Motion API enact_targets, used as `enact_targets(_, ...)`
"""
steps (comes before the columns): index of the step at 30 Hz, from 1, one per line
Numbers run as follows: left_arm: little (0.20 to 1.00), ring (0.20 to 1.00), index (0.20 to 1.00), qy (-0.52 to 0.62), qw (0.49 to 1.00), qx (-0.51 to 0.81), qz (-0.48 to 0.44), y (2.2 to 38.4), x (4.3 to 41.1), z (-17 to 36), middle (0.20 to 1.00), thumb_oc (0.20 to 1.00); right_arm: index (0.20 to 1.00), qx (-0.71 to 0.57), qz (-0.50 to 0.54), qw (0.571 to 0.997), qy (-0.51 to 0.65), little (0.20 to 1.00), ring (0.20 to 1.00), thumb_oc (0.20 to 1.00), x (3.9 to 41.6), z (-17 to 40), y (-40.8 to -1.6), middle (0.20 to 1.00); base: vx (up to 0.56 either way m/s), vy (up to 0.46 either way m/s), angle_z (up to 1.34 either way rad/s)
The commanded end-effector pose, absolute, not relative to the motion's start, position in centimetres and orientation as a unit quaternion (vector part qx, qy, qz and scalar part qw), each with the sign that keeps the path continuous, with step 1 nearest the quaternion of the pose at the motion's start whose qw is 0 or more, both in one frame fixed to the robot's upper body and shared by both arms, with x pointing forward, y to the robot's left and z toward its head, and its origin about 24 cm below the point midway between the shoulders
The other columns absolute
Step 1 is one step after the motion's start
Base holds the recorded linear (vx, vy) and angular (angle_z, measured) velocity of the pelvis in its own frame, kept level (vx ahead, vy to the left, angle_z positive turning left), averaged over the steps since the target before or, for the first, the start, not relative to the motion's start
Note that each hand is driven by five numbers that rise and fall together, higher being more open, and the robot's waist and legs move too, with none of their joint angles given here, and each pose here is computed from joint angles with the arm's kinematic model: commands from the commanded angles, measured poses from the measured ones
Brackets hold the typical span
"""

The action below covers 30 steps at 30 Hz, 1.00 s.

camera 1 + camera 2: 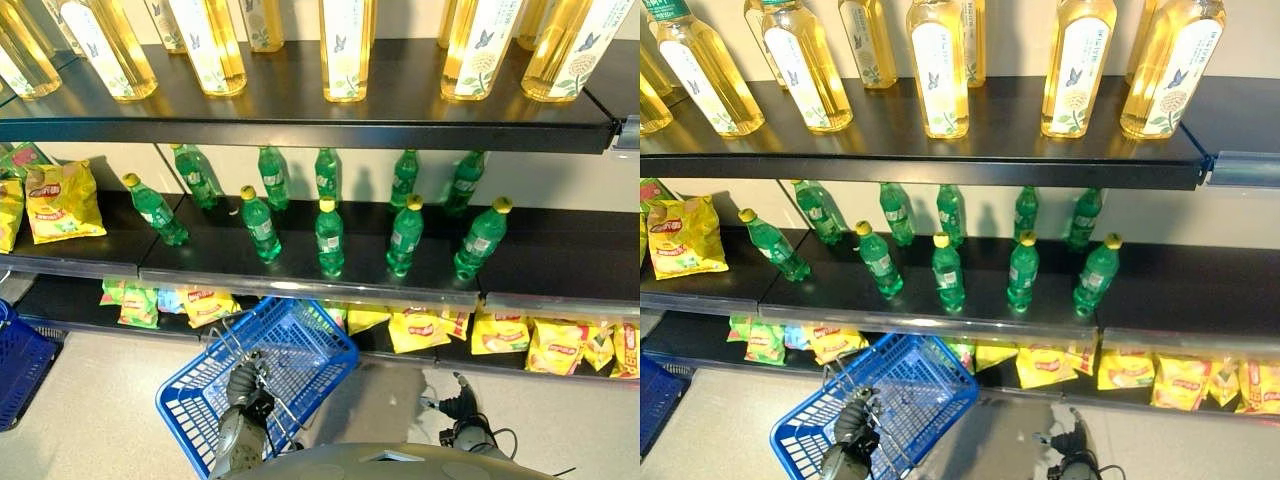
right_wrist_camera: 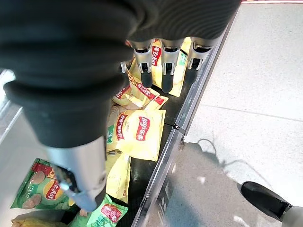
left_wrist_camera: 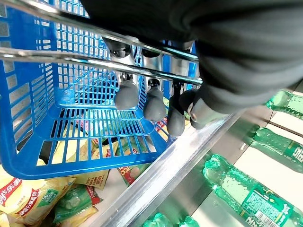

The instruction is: Pick up the snacks into the basket

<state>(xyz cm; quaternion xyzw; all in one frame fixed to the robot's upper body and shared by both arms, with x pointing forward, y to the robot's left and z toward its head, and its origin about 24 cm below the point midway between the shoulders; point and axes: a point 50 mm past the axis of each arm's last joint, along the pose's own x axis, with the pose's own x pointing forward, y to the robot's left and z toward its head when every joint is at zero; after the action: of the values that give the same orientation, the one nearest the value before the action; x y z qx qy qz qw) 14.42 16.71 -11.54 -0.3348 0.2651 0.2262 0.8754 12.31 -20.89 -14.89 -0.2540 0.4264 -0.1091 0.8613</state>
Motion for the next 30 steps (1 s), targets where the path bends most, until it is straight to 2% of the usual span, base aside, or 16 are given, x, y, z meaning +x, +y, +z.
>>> enact_targets(1,0.2,0.2,0.2,0.145,0.922,-0.317,0.17,17.0,18.6,-7.7,0.2,0.2,1.0,-0.243,-0.108,0.881,0.392,1.0,1.0,1.0,14.7,-14.2,-20.1,1.0,0.0,0.0,0.0)
enact_targets(21,0.2,0.2,0.2,0.153,0.918,-0.312,0.19,17.6,18.2,-8.2,0.2,0.2,1.0,-0.229,-0.114,0.888,0.382,1.0,1.0,1.0,15.0,-14.0,-20.2,1.0,0.0,0.0,0.0)
enact_targets(30,0.2,0.2,0.2,0.153,0.918,-0.309,0.198,18.0,17.8,-8.4,0.2,0.2,1.0,-0.207,-0.114,0.909,0.343,1.0,1.0,1.0,15.9,-13.1,-20.2,1.0,0.0,0.0,0.0)
